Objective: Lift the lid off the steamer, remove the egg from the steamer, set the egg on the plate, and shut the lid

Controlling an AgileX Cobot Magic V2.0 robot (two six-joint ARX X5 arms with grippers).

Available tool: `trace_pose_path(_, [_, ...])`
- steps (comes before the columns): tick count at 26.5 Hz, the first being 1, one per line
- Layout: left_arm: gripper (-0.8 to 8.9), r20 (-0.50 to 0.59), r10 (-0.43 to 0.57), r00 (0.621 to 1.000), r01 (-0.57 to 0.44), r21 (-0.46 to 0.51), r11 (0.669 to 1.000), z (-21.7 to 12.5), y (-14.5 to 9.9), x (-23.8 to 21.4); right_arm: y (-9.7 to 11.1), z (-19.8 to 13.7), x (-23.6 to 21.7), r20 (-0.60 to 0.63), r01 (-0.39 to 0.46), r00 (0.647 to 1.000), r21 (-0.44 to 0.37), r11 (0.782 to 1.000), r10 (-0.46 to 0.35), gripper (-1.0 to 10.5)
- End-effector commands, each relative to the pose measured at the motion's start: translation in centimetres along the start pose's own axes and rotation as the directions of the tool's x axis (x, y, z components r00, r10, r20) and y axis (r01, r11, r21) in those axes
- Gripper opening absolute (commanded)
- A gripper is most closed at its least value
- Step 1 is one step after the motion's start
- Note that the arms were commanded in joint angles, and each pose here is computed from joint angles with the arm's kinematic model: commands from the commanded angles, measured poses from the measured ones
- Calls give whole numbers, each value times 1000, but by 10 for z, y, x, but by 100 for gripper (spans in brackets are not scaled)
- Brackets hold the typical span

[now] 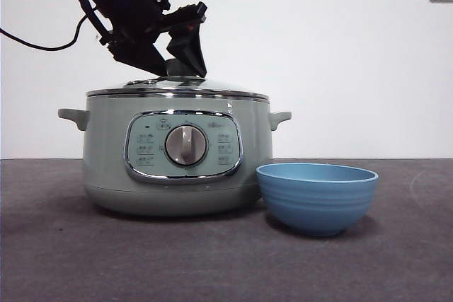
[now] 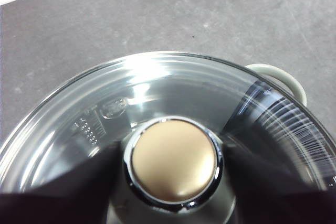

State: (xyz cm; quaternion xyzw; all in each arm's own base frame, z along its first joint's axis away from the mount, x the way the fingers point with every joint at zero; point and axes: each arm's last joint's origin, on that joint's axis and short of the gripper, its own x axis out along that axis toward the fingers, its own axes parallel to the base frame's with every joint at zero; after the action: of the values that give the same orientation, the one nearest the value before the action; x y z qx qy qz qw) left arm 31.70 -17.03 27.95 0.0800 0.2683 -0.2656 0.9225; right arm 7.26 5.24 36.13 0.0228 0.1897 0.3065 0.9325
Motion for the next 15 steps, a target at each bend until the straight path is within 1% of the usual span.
trace_pose_path(1, [534, 6, 3, 1000, -3, 9, 1000, 2, 0, -6, 0, -1, 1, -5, -3, 1000, 10, 1000, 3, 351])
trace_pose_path(5, [534, 40, 3, 999, -4, 11, 1000, 11, -1, -21, 0, -2, 1, -9, -2, 1000, 10, 1000, 2, 351])
trace_pose_path(9, [534, 48, 3, 999, -4, 11, 1000, 24, -2, -46, 0, -2, 1, -11, -3, 1000, 10, 1000, 3, 351])
trace_pose_path(15, [534, 26, -10, 1000, 9, 13, 1000, 48, -7, -112, -1, -7, 1, -60, -1, 998, 8, 1000, 2, 350])
